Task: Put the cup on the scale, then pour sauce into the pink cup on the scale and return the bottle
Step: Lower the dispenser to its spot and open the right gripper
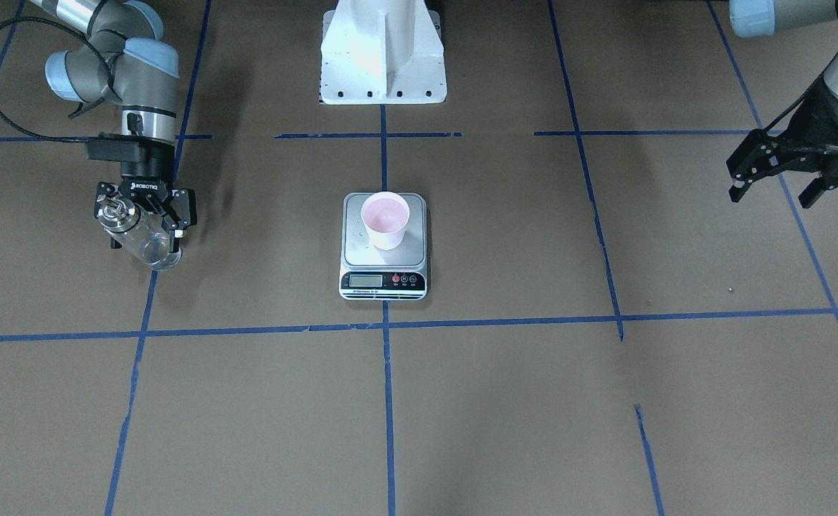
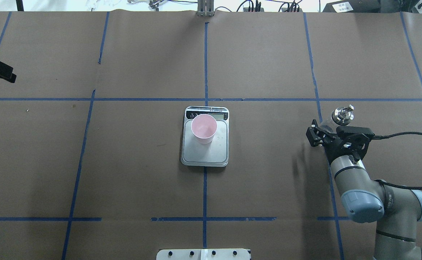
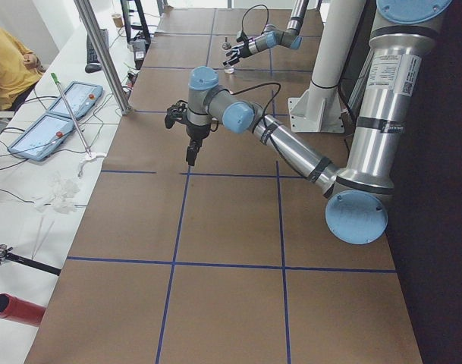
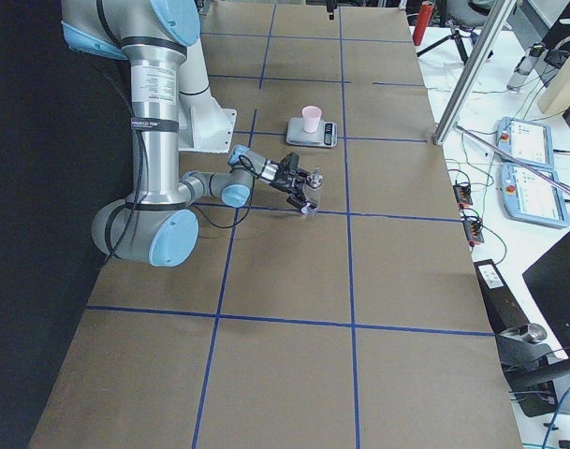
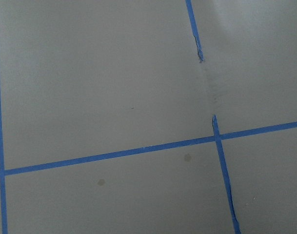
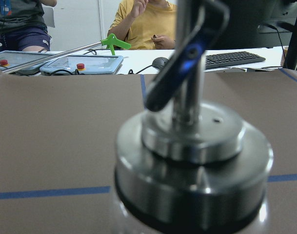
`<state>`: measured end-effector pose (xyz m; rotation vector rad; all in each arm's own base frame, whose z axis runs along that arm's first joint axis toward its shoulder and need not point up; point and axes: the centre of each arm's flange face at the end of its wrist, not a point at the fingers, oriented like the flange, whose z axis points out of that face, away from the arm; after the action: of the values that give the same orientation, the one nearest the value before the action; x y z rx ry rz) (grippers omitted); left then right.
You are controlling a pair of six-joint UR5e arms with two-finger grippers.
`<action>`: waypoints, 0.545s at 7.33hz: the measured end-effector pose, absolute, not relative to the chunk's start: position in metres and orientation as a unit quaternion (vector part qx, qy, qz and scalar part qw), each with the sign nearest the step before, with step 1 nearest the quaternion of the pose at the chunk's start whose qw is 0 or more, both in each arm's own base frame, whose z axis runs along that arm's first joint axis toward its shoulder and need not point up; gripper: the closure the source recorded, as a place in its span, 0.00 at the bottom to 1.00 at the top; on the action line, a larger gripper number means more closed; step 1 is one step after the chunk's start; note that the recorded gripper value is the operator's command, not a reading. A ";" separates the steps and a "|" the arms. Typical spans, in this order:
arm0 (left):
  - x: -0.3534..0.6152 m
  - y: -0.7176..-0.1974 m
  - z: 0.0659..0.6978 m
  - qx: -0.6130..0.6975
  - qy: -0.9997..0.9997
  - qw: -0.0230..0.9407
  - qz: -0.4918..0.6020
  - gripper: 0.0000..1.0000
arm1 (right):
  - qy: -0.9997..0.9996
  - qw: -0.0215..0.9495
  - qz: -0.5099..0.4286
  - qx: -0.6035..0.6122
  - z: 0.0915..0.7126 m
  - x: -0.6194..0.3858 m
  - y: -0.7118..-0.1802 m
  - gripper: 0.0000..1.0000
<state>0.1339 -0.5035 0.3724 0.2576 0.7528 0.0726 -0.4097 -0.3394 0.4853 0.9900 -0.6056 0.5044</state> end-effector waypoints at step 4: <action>0.134 -0.502 0.368 0.124 0.370 0.920 0.023 0.00 | -0.286 0.805 0.213 0.474 0.490 -0.401 -0.300 0.00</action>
<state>0.1339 -0.5019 0.3679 0.2546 0.7602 0.0480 -0.4006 -0.2996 0.4902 1.0152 -0.6132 0.4550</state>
